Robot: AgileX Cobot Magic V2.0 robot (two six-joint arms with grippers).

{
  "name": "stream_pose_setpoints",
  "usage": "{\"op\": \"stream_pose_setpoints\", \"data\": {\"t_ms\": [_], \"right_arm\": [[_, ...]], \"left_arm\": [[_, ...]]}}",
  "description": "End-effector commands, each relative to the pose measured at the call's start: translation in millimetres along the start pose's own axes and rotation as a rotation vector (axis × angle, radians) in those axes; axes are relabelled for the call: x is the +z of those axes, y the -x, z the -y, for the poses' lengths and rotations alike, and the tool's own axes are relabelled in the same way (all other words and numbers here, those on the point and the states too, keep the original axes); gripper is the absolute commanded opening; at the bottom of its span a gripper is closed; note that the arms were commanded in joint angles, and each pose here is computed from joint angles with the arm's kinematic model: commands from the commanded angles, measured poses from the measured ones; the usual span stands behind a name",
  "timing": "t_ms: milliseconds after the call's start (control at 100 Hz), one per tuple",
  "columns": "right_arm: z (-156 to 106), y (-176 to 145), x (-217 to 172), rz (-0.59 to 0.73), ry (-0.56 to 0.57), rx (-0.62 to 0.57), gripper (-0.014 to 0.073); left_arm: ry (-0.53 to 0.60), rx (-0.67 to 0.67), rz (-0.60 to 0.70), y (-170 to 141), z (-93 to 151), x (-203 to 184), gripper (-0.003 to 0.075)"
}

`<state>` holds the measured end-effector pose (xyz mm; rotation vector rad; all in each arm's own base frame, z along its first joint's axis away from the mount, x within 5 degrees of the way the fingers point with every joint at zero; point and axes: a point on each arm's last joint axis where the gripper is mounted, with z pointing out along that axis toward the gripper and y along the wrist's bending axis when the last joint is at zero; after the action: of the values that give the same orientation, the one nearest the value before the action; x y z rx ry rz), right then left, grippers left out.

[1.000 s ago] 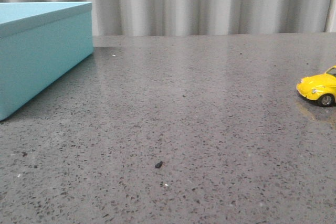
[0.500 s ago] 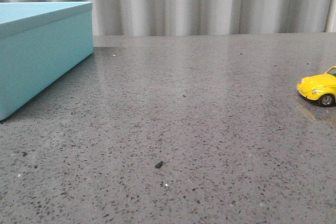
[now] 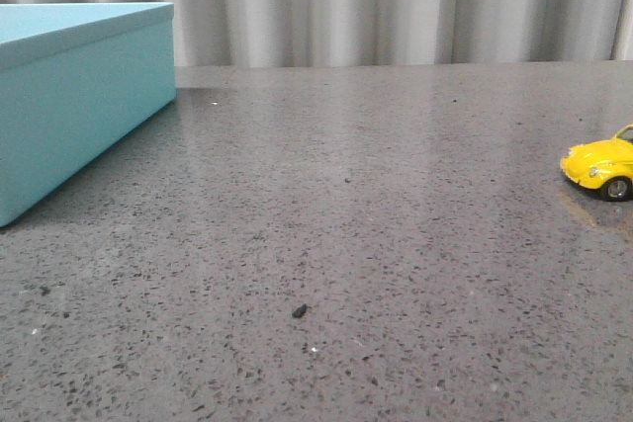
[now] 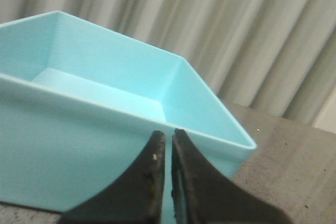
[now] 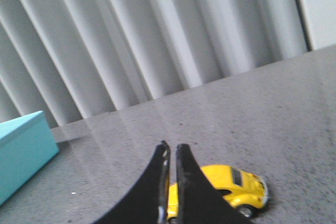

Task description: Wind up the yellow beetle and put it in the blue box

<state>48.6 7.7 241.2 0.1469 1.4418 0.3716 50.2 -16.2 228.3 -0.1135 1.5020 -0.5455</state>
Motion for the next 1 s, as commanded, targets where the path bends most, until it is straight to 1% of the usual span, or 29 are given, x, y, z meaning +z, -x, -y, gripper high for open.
{"op": "stream_pose_setpoints", "data": {"t_ms": [0, 170, 240, 320, 430, 520, 590, 710, 880, 990], "right_arm": [[-8.9, 25.3, 1.9, 0.034, 0.011, -0.01, -0.0054], [-22.8, 49.3, 16.1, -0.099, 0.037, -0.061, -0.0053], [-27.6, 58.1, 25.3, -0.179, 0.04, -0.108, -0.0053], [-32.5, 68.7, 38.8, -0.292, 0.04, -0.171, -0.0053], [-36.9, 77.5, 57.6, -0.495, 0.038, -0.242, -0.0053], [-38.9, 82.8, 76.0, -0.66, 0.034, -0.272, -0.0053], [-40.4, 88.2, 89.7, -0.758, 0.032, -0.286, -0.0053], [-42.9, 96.1, 110.7, -0.854, 0.034, -0.288, -0.0053], [-42.8, 97.0, 134.4, -0.969, 0.033, -0.282, -0.0053], [-41.2, 97.0, 153.1, -1.031, 0.019, -0.277, -0.0052]], "left_arm": [[-0.02, 0.075, 0.033, 25.1, 12.0, -0.5, -0.0021], [-0.021, 0.246, -0.053, 49.4, 24.9, 10.7, -0.0021], [-0.014, 0.28, -0.092, 56.0, 27.5, 18.3, -0.0021], [-0.002, 0.275, -0.132, 58.9, 27.9, 28.6, -0.0021], [0.015, 0.266, -0.175, 56.8, 25.8, 39.0, -0.0021], [0.022, 0.263, -0.207, 53.8, 24.3, 43.6, -0.0021], [0.022, 0.263, -0.208, 53.8, 24.3, 43.6, -0.0021], [0.021, 0.263, -0.206, 54.0, 24.4, 43.3, -0.0021], [-0.007, 0.263, -0.214, 52.9, 26.9, 43.1, -0.0021], [-0.027, 0.262, -0.264, 47.9, 27.9, 42.1, -0.0021]]}}
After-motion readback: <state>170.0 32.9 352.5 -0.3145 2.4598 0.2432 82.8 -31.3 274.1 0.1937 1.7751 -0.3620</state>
